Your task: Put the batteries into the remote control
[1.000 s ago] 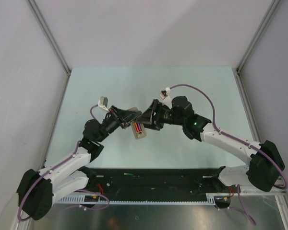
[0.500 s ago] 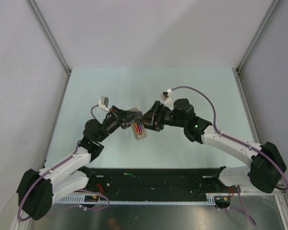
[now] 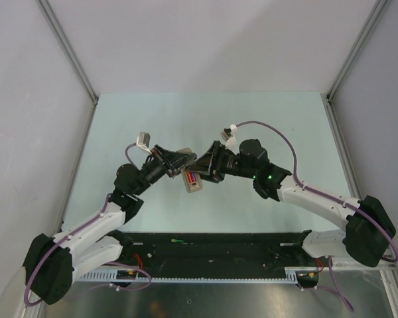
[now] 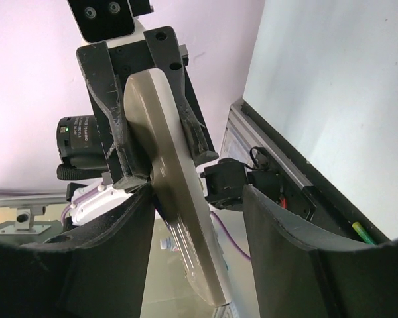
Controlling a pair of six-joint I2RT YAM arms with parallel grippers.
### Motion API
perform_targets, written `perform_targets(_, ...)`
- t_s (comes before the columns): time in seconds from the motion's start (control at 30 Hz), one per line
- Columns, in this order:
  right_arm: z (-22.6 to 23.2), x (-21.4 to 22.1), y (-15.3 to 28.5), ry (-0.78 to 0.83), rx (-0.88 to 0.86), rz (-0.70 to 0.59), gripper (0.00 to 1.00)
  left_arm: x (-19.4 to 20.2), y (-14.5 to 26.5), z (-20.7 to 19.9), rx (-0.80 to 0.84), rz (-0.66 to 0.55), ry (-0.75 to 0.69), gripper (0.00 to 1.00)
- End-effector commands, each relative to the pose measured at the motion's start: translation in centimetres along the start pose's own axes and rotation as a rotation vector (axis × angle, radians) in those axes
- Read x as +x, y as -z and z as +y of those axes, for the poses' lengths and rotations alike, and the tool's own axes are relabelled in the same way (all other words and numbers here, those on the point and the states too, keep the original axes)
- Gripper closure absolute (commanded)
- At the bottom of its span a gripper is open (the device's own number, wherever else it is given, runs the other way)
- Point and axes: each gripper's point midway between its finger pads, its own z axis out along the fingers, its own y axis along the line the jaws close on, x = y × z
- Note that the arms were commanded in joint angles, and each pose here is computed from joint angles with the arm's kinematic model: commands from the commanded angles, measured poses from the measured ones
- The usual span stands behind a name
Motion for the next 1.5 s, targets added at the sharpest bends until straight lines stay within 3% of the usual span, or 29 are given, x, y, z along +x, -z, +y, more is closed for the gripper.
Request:
perform_targets(0.0, -3.3, 2.3, 0.4, -0.035, 0.101, 0.071, 0.44, -3.3, -0.2, -8.4, 0.247, -0.114, -0.055, 1.00)
perform_targets(0.53, -4.1, 3.3, 0.5, -0.053, 0.094, 0.088, 0.53, -3.7, -0.3, -9.1, 0.267, -0.114, -0.055, 1.00)
perform_targets(0.63, -4.0, 3.2, 0.3, -0.054, 0.082, 0.088, 0.60, -3.5, -0.2, -9.1, 0.267, -0.107, -0.056, 1.00)
perform_targets(0.73, -3.8, 3.1, 0.1, -0.056, 0.065, 0.094, 0.78, -3.3, -0.1, -8.8, 0.262, -0.099, -0.051, 1.00)
perform_targets(0.77, -3.8, 3.0, 0.0, -0.054, 0.062, 0.091, 0.88, -3.2, 0.1, -8.7, 0.261, -0.099, -0.052, 1.00)
perform_targets(0.83, -3.5, 2.9, 0.0, -0.047, 0.051, 0.088, 0.89, -3.1, 0.1, -8.2, 0.251, -0.101, -0.048, 1.00)
perform_targets(0.87, -3.5, 2.8, 0.0, -0.043, 0.049, 0.084, 0.84, -3.1, 0.2, -7.8, 0.243, -0.101, -0.046, 1.00)
perform_targets(0.93, -3.4, 2.6, 0.2, -0.037, 0.058, 0.075, 0.83, -2.9, 0.3, -7.2, 0.231, -0.098, -0.035, 1.00)
perform_targets(1.07, -3.0, 2.2, 0.7, -0.013, 0.058, 0.055, 0.44, -2.8, 0.4, -6.6, 0.218, -0.100, -0.042, 1.00)
perform_targets(1.17, -2.7, 1.5, 1.3, 0.002, 0.067, 0.032, 0.29, -2.6, 0.3, -5.7, 0.196, -0.089, -0.039, 1.00)
perform_targets(1.37, 0.2, -0.3, 3.0, 0.113, 0.048, -0.015, 0.04, -2.1, 0.1, -3.6, 0.150, -0.071, -0.052, 1.00)
perform_targets(1.47, 1.7, -1.7, 4.5, 0.191, 0.063, -0.054, 0.00, -1.8, 0.0, -2.1, 0.115, -0.061, -0.054, 1.00)
